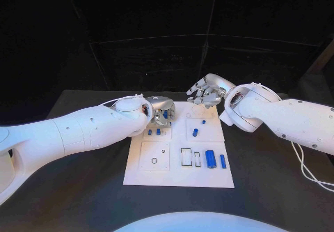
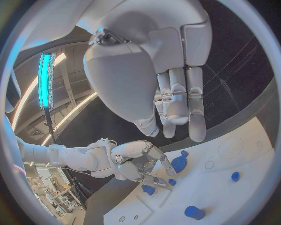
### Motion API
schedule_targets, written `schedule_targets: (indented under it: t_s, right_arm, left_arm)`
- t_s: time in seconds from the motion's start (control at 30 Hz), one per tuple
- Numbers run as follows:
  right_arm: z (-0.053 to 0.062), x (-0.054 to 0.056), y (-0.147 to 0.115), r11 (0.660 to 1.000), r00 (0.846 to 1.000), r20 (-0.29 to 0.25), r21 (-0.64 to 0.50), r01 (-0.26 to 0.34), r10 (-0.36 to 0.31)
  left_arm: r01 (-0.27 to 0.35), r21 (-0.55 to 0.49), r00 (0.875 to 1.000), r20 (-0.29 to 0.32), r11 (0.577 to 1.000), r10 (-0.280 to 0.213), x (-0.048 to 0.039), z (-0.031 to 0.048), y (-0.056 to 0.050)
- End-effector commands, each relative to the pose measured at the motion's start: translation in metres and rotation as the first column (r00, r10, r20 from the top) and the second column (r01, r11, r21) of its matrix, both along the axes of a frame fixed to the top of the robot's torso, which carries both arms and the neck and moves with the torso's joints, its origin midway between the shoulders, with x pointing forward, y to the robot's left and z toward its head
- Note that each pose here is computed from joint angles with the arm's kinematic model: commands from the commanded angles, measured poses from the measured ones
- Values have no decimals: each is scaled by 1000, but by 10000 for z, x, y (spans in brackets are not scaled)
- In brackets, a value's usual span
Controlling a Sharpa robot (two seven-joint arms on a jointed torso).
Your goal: Assemble the parts on the task board
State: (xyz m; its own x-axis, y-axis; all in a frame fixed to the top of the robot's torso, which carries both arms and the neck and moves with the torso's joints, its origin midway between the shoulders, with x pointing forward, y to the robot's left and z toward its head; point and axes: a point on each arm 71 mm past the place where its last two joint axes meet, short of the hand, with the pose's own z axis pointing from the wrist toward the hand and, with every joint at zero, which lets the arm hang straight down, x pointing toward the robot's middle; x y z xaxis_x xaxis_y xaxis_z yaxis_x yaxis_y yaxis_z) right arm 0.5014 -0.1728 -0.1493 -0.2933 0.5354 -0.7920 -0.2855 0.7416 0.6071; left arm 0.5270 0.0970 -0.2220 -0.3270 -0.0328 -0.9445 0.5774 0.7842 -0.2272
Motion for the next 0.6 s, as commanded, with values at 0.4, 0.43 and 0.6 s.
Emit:
schedule_targets:
  t_s: [0.4,0.43,0.6]
  right_arm:
    - [14,0,27,1000,1000,4,3,-9,9]
    - [14,0,28,1000,1000,4,3,-9,9]
    - [14,1,35,1000,1000,5,4,-10,10]
  left_arm:
    - [-17,82,999,-44,996,21,44,-64,-58]
    - [-18,84,999,-45,996,22,47,-66,-60]
    - [-20,96,998,-54,995,25,64,-81,-71]
